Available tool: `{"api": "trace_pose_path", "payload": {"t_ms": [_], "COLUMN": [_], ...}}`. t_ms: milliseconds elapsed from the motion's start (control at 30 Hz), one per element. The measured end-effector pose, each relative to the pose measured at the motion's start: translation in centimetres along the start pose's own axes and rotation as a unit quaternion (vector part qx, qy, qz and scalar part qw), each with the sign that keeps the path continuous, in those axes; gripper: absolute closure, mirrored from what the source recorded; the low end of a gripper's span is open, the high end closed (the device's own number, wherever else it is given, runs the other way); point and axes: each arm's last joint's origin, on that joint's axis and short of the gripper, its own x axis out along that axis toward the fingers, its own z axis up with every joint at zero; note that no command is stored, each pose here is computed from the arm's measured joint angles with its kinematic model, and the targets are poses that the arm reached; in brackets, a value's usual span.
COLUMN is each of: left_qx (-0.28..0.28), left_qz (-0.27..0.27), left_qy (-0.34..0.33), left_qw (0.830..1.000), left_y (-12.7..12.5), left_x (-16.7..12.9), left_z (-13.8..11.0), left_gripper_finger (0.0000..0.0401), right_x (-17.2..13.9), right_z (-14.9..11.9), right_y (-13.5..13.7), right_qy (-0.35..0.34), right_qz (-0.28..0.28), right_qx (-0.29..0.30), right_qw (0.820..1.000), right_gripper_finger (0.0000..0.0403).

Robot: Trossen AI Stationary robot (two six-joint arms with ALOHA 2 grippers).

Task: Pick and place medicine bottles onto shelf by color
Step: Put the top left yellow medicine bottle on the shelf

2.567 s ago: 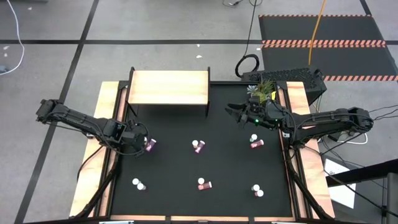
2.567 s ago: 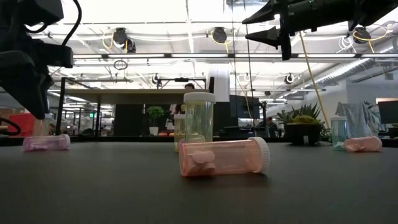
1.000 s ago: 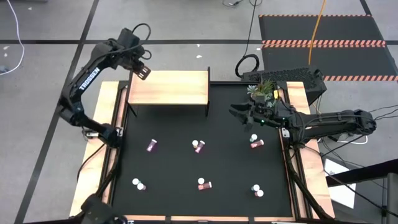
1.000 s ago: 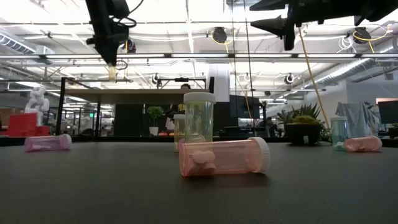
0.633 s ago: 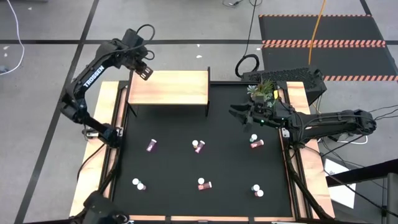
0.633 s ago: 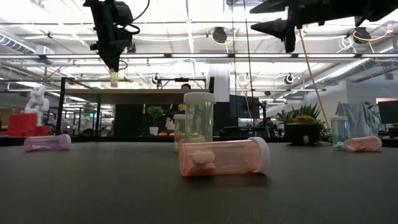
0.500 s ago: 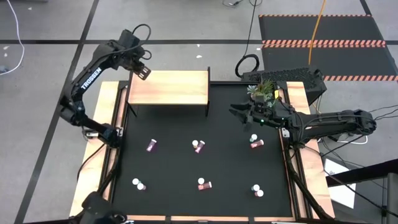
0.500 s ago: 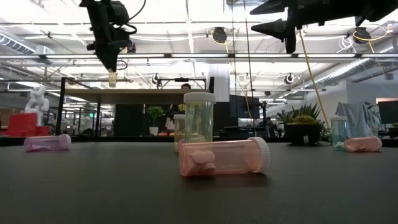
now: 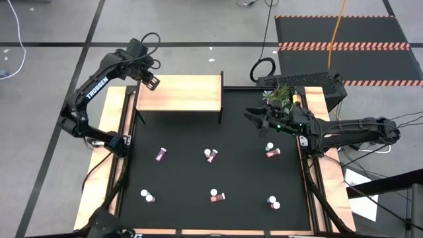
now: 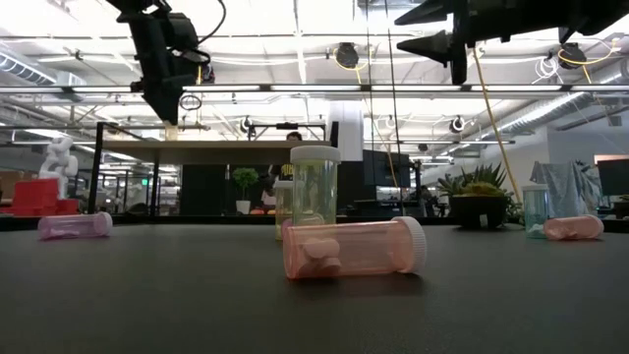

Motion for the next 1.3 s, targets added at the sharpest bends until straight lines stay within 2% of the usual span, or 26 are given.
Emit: {"api": "trace_pose_path", "payload": {"t_ms": [167,400,867,967,1100,1200,1300], "left_qx": [0.010,0.019,0.021,0.017,0.025,0.029,0.042], "left_qz": [0.015,0.021,0.020,0.007,-0.004,-0.029,-0.053], "left_qy": [-0.001,-0.013,-0.011,-0.039,-0.111,-0.065,-0.029], "left_qw": [1.000,1.000,1.000,0.999,0.993,0.997,0.997], "left_y": [0.1,0.2,0.2,0.1,0.4,0.2,0.2], "left_x": [0.0,0.0,0.0,0.0,1.4,3.9,4.5], "left_z": [0.1,0.3,0.3,0.7,3.0,3.7,4.2], "left_gripper_finger": [0.0285,0.0247,0.0237,0.0233,0.0235,0.0235,0.0235], "right_x": [0.0,0.0,0.0,0.0,0.0,-0.1,-0.3], "right_z": [0.0,0.0,0.1,0.1,0.1,0.2,0.4], "right_y": [0.0,0.0,0.0,0.0,0.0,0.1,0.2], "right_qy": [0.000,-0.001,-0.004,-0.004,-0.004,-0.006,-0.010], "right_qz": [0.000,0.000,0.001,0.001,0.001,0.004,0.008], "right_qx": [0.000,0.000,0.000,0.000,0.006,0.027,0.038], "right_qw": [1.000,1.000,1.000,1.000,1.000,1.000,0.999], "right_gripper_finger": [0.0234,0.0234,0.0234,0.0234,0.0234,0.0234,0.0234]}}
